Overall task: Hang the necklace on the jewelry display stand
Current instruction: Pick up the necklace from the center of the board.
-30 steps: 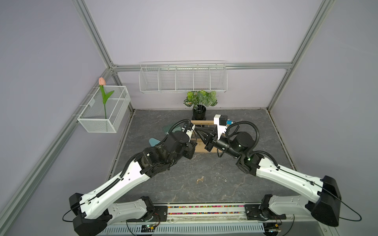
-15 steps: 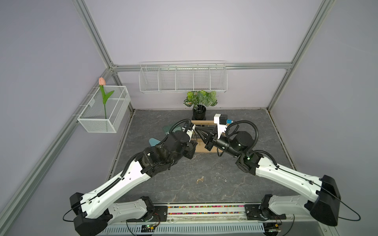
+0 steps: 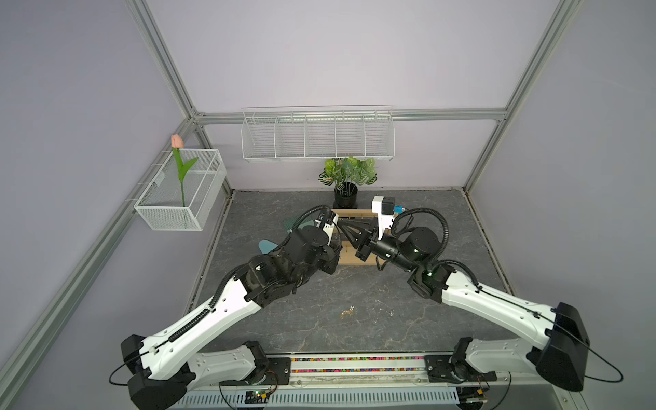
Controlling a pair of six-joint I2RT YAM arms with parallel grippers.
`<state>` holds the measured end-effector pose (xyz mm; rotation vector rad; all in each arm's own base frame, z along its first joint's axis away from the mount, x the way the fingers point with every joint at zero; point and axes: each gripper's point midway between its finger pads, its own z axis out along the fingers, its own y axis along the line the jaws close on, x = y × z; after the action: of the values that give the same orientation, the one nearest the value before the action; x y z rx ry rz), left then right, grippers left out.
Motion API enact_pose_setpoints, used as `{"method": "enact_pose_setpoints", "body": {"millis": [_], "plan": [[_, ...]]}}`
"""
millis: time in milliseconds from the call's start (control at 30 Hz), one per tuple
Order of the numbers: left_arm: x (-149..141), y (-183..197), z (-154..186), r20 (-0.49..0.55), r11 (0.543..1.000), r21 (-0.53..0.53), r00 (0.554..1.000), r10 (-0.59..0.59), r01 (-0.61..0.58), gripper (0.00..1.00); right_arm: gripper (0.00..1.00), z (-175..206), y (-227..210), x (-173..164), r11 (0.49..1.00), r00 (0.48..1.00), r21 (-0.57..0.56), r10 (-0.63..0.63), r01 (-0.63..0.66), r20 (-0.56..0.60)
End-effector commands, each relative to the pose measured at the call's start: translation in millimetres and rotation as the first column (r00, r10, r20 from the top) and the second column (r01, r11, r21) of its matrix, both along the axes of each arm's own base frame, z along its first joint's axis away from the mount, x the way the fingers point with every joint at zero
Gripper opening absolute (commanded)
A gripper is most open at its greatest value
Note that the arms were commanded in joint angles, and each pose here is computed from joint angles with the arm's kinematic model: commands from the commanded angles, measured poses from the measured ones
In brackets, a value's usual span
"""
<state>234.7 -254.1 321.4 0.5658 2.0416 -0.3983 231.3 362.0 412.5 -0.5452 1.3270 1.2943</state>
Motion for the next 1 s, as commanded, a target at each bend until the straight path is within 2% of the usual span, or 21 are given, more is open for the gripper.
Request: {"method": "enact_pose_setpoints", "body": {"millis": [0,633,967], "plan": [[-0.5,-2.9,-5.1,-0.013,1.0,0.002,1.0,-0.012,0.012,0.31,0.07,18.1,-2.3,-6.5,0.997,0.999,0.067,0.032,-0.034,0.039],[-7.3,-8.0,-7.9,-0.045,0.998,-0.005,0.997,-0.056,0.056,0.31,0.07,15.4,-5.0,-0.2,0.998,0.999,0.06,0.022,-0.024,0.034],[0.5,-0.1,-6.0,-0.018,1.0,0.018,1.0,-0.007,0.007,0.31,0.07,20.9,-4.3,-7.7,0.995,0.997,0.077,0.067,-0.07,0.038]]}}
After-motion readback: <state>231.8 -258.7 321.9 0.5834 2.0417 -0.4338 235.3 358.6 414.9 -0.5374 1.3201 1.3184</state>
